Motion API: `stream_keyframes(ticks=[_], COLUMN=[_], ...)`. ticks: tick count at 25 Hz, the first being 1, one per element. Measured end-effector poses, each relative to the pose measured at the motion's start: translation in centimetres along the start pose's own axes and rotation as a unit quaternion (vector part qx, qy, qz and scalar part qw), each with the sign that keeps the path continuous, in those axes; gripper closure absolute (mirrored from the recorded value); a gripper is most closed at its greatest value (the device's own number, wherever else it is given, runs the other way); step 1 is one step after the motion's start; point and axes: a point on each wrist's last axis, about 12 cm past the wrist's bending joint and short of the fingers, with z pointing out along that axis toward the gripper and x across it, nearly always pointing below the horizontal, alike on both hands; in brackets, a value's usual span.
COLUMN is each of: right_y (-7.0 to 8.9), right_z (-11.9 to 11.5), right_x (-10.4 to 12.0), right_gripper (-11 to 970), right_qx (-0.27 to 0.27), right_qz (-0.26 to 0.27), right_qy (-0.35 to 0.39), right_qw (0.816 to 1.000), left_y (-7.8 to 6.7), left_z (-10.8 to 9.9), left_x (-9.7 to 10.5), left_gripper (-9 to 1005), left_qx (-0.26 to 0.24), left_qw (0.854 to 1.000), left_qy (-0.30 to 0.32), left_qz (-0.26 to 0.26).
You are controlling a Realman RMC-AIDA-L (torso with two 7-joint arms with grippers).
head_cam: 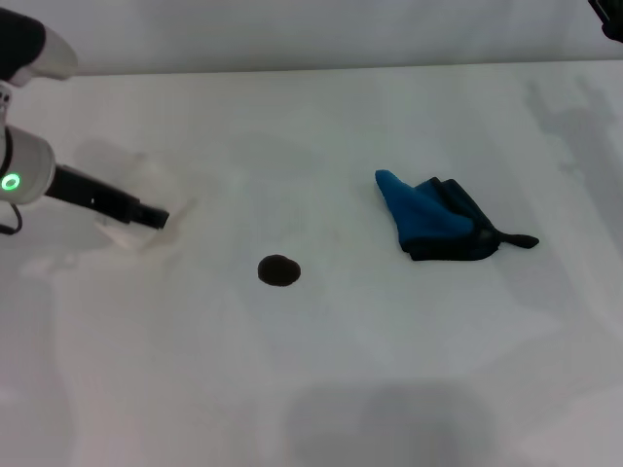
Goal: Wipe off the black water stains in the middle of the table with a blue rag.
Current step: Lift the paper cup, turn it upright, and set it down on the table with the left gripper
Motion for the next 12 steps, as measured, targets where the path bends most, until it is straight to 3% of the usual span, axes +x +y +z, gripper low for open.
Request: stream_keyframes(ticks=[5,12], right_y=[0.0,0.0], right_z=[-0.1,-0.1], right_x=[0.0,0.0], right_gripper=[103,104], right_qx=[0.0,-0.001], right_qz=[0.0,0.0], right_qy=[0.0,-0.002], right_qw=[1.0,1.0], left_y=[0.6,1.4], left_z=[-1.1,-3.3], left_x=[-0.4,-0.5], left_gripper=[238,285], left_qx=[-0.011,-0.016], left_qw=[0.999,0.989], left_qy=[-0.037,-0.138], left_qz=[-0.015,-0.046])
